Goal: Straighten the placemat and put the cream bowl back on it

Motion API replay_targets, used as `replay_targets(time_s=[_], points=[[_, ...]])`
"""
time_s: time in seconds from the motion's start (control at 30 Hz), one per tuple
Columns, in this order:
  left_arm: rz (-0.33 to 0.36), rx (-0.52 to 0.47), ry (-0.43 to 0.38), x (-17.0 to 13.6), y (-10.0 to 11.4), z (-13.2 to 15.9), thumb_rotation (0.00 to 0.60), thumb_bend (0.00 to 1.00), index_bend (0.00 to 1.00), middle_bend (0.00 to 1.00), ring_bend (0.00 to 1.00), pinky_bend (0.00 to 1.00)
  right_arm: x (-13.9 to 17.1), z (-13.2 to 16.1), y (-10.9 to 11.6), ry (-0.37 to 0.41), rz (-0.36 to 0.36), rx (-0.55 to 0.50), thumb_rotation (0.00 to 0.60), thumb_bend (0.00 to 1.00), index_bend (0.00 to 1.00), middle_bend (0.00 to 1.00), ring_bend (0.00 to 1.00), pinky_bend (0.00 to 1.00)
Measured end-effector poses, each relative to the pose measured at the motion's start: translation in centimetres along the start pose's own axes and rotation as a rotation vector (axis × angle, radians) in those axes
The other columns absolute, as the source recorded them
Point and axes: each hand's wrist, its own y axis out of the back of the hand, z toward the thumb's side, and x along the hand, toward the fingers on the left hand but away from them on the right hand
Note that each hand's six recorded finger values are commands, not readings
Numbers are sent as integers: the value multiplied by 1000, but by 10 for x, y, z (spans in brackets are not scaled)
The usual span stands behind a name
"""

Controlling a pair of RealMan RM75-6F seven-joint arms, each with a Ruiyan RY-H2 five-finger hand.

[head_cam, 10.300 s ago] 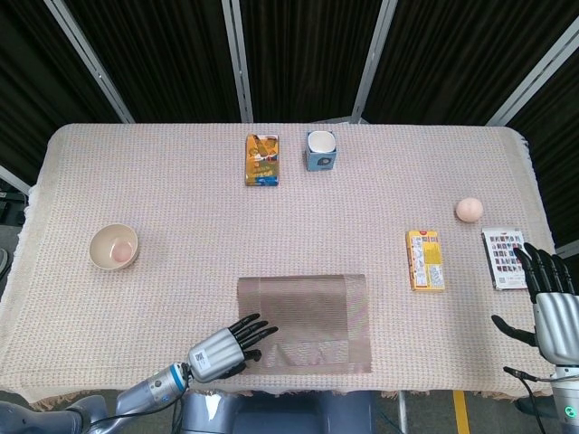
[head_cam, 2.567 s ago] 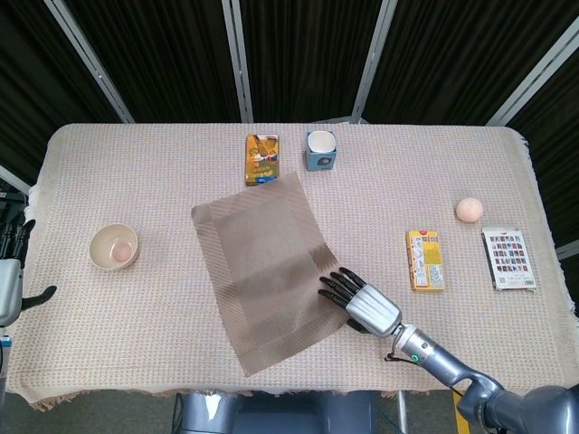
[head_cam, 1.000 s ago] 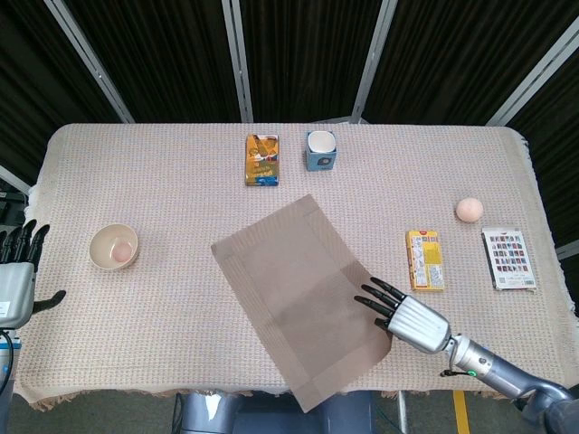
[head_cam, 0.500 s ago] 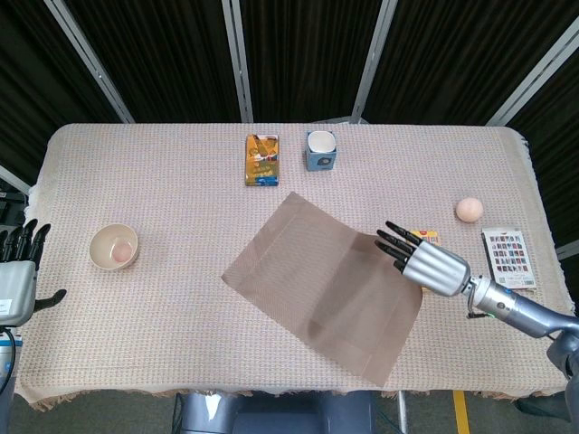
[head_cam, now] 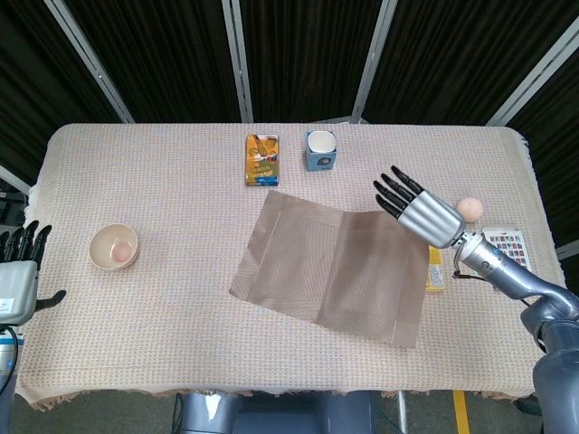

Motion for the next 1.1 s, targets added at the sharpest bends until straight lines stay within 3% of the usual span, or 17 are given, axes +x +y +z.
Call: replay_targets(time_s=[0.13, 0.37, 0.6, 0.9, 1.0, 1.1], points=[[4, 0, -21, 0, 1, 4, 600, 0, 0, 0, 0, 0, 16, -16, 6, -144, -35, -54, 600, 0, 0, 0, 0, 0], [20, -9, -125, 2, 3, 25, 600, 0, 0, 0, 0, 0, 57, -28, 9, -318, -40, -234, 600, 0, 0, 0, 0, 0], [45, -1, -388, 14, 1, 81, 600, 0, 34, 0, 0, 0, 105, -21, 24, -469, 0, -463, 600, 0, 0, 0, 0, 0], [7, 38, -678, 37, -26, 157, 600, 2, 259, 0, 0, 0, 174, 7, 55, -682, 132, -721, 600, 0, 0, 0, 0, 0], [-5, 53, -728, 43, -40, 172, 600, 62, 265, 0, 0, 0, 192, 17, 62, -743, 172, -776, 600, 0, 0, 0, 0, 0], [-25, 70, -766, 50, -57, 187, 600, 189, 276, 0, 0, 0, 202, 25, 67, -777, 197, -809, 600, 0, 0, 0, 0, 0]])
